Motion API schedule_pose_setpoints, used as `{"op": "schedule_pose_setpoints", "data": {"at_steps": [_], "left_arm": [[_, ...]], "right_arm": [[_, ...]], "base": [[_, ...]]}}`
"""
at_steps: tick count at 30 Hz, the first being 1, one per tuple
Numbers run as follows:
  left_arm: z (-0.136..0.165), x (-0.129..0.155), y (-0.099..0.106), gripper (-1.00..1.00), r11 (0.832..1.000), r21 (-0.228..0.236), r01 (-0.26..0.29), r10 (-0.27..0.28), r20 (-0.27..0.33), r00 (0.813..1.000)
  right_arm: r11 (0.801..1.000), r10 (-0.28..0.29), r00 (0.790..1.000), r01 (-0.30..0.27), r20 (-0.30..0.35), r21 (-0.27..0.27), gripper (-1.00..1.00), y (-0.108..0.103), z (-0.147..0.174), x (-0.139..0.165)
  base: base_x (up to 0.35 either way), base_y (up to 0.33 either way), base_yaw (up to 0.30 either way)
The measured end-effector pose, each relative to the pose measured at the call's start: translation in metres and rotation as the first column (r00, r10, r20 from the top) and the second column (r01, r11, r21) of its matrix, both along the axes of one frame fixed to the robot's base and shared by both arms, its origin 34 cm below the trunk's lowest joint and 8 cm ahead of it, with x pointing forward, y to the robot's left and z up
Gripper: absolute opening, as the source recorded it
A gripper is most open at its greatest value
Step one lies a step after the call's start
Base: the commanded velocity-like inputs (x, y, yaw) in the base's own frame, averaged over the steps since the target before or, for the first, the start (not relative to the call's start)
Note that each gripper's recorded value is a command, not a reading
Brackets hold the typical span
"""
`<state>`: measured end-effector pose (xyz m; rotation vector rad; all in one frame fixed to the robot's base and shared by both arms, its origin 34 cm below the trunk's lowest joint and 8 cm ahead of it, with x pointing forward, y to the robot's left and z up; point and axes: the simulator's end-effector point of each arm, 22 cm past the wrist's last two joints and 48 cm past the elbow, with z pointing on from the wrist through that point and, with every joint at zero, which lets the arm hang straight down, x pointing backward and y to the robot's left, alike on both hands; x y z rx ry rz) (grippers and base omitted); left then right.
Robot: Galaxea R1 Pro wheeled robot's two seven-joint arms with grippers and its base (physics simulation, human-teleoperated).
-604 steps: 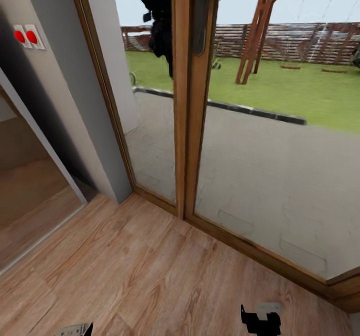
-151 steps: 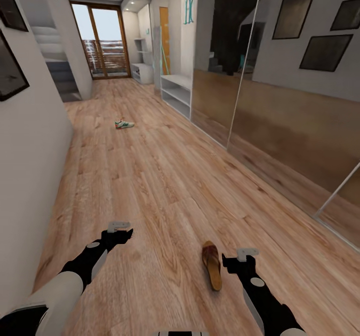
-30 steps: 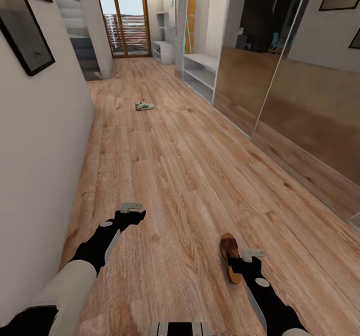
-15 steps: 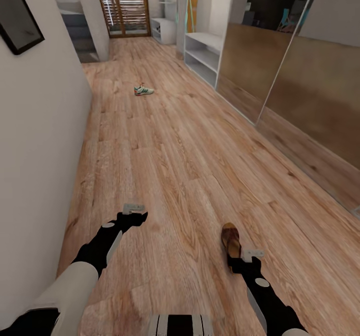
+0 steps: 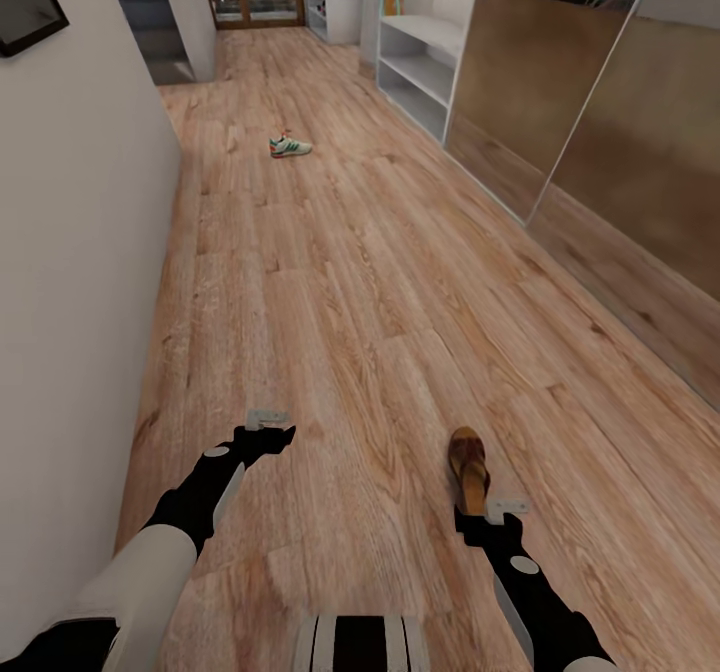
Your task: Pick up the two gym shoes and the two sandals from the corridor floor and place them onto the hallstand (shoe rack) in the corridor, making sure they are on the rack and not on the floor. Arrange them so the two gym shoes are next to each other and the two sandals are next to each other.
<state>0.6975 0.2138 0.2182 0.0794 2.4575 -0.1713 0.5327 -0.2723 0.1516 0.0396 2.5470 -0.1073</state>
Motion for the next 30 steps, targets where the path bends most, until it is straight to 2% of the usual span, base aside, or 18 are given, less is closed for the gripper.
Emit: {"op": "schedule_pose_setpoints", "data": {"at_steps": [4,8,16,30], "left_arm": [[-0.014,-0.007,0.0,1.0,1.0,0.0,0.0,0.0,-0.022,1.0],[-0.028,-0.014,0.001,1.0,1.0,0.001,0.0,0.0,-0.045,0.999],[-0.056,-0.029,0.001,1.0,1.0,0.001,0.001,-0.001,-0.09,0.996],[-0.103,-0.057,0.0,1.0,1.0,0.0,-0.001,0.001,-0.167,0.986]], "right_arm": [[1.0,0.001,1.0,-0.001,-0.022,0.0,1.0,0.0,-0.011,-0.009],[1.0,0.002,1.0,-0.002,0.009,-0.001,1.0,0.0,-0.017,-0.012],[1.0,0.004,1.0,-0.004,0.012,-0.002,1.0,0.0,-0.036,-0.03],[1.0,0.005,0.999,-0.005,-0.052,-0.002,1.0,0.0,-0.069,-0.061]], "base": [[0.0,0.0,0.034],[0.0,0.0,0.006],[0.0,0.0,0.001],[0.0,0.0,0.0]]}}
